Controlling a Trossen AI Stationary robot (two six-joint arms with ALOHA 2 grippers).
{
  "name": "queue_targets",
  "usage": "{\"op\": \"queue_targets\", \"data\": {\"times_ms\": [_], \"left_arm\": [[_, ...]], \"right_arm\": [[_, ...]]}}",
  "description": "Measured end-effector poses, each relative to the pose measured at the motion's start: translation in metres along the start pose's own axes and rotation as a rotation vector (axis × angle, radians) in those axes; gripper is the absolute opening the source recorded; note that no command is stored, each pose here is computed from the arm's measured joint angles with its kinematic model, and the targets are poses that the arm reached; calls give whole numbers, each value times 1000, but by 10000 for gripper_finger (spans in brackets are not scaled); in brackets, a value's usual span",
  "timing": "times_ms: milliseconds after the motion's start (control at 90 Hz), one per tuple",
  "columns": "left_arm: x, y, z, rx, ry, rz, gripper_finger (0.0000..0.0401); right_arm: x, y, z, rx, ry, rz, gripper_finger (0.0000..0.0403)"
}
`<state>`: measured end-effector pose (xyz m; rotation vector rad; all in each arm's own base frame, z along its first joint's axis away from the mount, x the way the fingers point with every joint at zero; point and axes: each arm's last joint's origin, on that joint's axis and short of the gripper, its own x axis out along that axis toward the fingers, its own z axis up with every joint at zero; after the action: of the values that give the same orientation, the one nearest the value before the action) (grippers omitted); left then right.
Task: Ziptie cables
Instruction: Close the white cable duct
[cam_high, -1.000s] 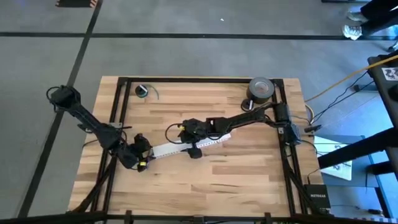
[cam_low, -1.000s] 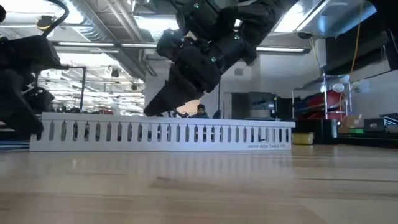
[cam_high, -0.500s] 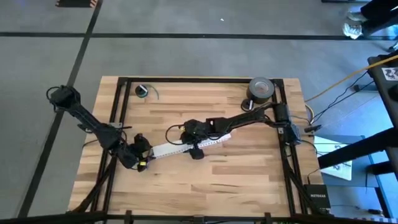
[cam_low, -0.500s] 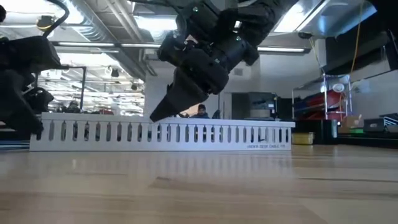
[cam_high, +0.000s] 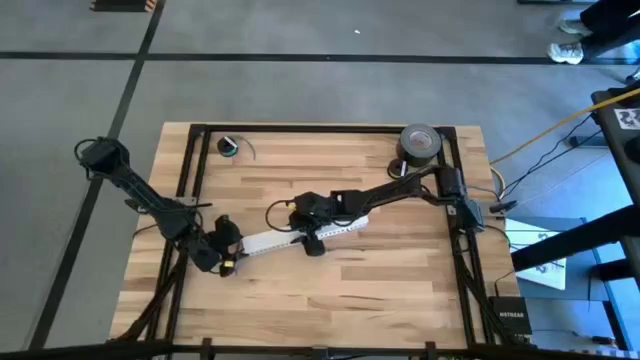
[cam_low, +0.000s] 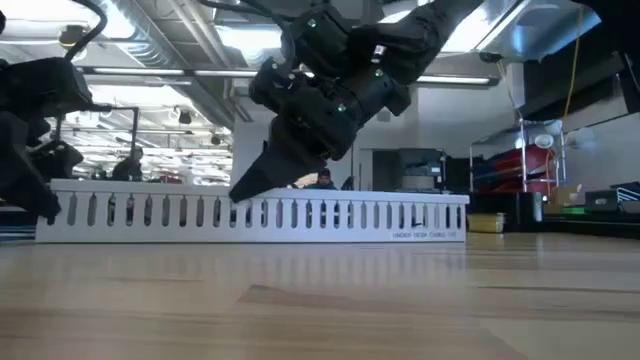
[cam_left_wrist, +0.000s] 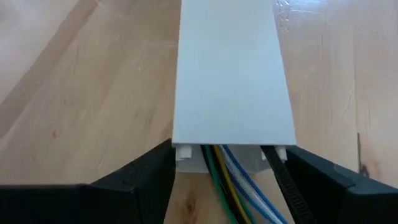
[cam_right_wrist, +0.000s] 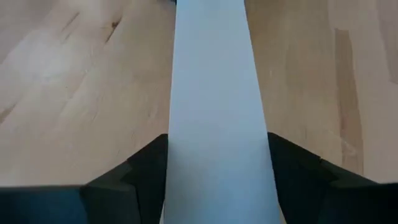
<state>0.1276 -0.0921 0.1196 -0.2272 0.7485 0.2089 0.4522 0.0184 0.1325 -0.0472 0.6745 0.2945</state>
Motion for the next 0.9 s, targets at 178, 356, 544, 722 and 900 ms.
{"op": "queue_targets", "data": {"times_ms": [178, 356, 544, 722, 900], "left_arm": [[0, 0, 0, 1, -3, -1, 237], [0, 0, 0, -4, 4, -5, 237], [0, 0, 1, -8, -5, -3, 237], [0, 0, 0, -15, 2, 7, 237], [0, 3, -2, -13, 28, 17, 237]], "right_arm": [[13, 0, 7, 16, -24, 29, 212], [18, 1, 12, 13, 5, 21, 212], [14, -1, 9, 26, 75, 24, 212], [7, 0, 7, 3, 141, 13, 212], [-2, 2, 6, -10, 204, 24, 212]]}}
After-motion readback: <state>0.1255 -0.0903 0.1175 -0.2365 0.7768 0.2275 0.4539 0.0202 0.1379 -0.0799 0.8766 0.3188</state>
